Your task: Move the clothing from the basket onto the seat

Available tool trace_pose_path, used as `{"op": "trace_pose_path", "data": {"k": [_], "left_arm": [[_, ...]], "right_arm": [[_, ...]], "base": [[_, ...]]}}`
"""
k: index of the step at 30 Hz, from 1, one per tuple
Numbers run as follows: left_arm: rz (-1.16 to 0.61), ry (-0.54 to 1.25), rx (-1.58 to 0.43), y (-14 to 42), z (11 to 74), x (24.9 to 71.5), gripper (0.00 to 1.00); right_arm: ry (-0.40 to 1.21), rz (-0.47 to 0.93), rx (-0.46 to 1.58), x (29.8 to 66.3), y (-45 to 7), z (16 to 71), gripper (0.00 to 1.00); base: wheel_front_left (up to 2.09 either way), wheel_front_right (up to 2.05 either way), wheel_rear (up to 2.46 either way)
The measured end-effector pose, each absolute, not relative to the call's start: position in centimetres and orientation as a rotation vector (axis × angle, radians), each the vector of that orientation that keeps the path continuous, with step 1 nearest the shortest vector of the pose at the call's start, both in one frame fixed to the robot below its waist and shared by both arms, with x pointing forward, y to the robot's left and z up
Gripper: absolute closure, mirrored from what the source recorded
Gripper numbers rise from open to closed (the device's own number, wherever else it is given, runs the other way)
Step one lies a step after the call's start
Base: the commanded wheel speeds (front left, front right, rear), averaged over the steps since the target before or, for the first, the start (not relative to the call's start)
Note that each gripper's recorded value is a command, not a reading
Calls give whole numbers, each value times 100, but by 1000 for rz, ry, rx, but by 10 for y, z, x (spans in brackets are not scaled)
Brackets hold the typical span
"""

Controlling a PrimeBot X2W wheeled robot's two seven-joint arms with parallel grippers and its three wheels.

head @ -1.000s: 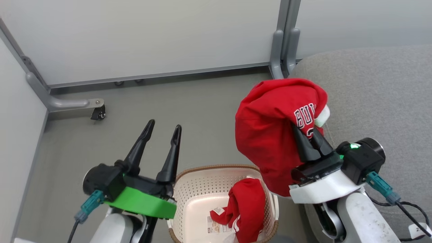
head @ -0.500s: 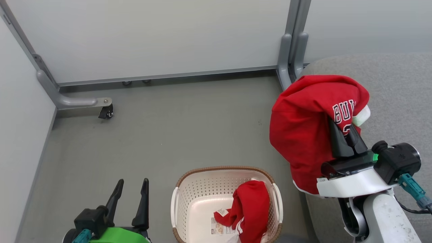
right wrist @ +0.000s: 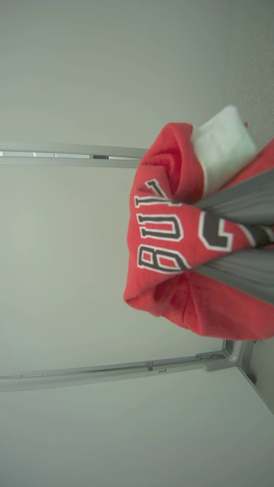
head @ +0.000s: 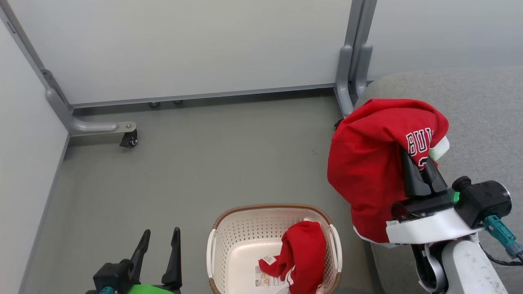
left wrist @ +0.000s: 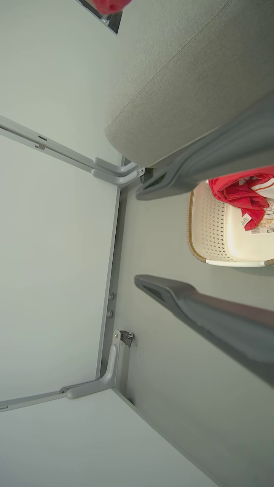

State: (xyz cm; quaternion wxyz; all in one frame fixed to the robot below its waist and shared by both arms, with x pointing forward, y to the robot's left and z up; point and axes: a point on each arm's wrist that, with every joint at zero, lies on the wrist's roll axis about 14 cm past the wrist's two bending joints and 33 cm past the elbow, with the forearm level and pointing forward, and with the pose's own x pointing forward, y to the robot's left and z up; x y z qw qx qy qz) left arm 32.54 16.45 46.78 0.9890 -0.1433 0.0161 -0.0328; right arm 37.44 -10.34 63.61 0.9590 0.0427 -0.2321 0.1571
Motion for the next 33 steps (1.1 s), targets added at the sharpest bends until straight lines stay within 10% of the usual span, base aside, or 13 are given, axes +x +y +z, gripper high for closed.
{"op": "trace_pose_path", "data": {"k": [33], "left_arm": [[-207, 40, -283, 120, 473, 349, 0]], "right_arm": [[-507, 171, 25, 369, -157, 646, 100]], "base": [[0, 0, 0]]}}
